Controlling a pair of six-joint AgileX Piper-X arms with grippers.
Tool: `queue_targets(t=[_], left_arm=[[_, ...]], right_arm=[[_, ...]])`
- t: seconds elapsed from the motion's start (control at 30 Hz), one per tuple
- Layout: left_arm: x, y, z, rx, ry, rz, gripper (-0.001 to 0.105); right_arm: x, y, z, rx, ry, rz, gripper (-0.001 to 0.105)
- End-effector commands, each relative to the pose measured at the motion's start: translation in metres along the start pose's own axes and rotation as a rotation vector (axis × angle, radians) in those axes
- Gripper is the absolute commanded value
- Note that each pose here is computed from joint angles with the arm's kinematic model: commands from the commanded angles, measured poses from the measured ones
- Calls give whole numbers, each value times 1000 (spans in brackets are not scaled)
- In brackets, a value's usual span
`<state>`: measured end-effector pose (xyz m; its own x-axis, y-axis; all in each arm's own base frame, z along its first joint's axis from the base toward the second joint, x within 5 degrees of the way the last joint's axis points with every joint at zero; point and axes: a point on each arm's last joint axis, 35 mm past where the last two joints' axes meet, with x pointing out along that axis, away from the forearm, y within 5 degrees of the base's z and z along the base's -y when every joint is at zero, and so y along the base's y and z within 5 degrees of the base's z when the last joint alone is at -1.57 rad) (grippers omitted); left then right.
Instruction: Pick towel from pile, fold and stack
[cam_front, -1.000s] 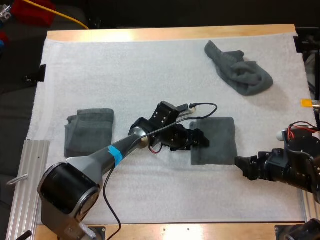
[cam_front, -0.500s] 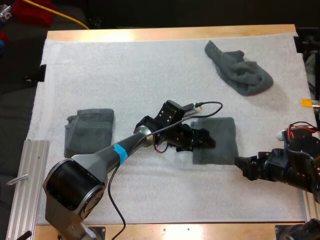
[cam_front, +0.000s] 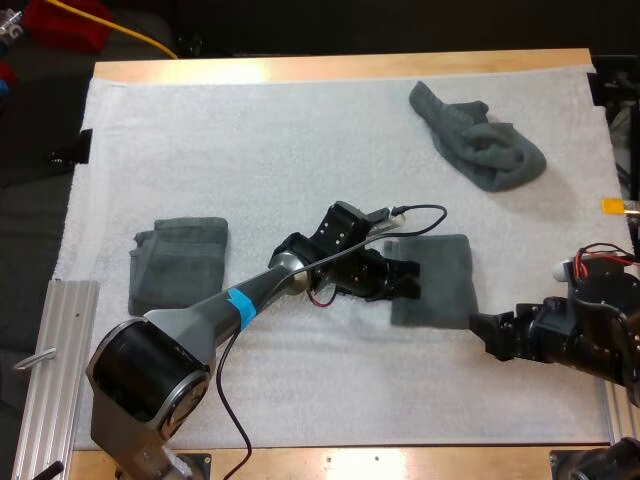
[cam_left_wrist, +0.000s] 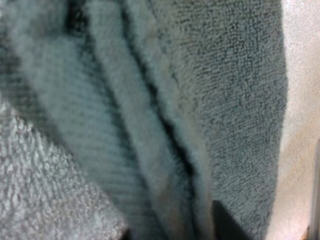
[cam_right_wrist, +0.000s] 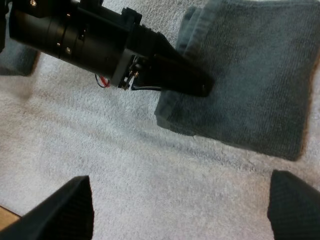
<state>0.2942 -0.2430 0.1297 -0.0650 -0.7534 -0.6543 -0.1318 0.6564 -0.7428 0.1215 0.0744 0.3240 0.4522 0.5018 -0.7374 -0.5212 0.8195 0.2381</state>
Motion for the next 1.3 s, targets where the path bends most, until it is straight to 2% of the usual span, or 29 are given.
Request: queue_targets(t=[0.0, 0.1, 0.27, 0.4, 0.57, 0.83, 1.13, 1.27], left_arm=[[0, -5, 0, 16, 3, -11, 6], [0, -5, 0, 44, 9, -16, 0], [-4, -9, -2, 111, 28, -47, 0], [-23, -19, 0, 168, -1, -89, 0], [-50, -21, 8, 170, -5, -163, 0], [-102, -14, 12, 192, -61, -182, 0], [-159, 2, 2, 222, -109, -128, 0], [-183, 14, -3, 214, -133, -68, 0]], right_arm=[[-3, 1, 0, -14, -3, 20, 70], [-3, 2, 0, -14, -3, 21, 70], [-3, 2, 0, -14, -3, 21, 70], [-3, 2, 0, -14, -3, 21, 70], [-3, 2, 0, -14, -3, 21, 70], [-3, 2, 0, -12, -3, 21, 70], [-3, 2, 0, -12, -2, 23, 70], [-3, 2, 0, -12, -2, 23, 70]])
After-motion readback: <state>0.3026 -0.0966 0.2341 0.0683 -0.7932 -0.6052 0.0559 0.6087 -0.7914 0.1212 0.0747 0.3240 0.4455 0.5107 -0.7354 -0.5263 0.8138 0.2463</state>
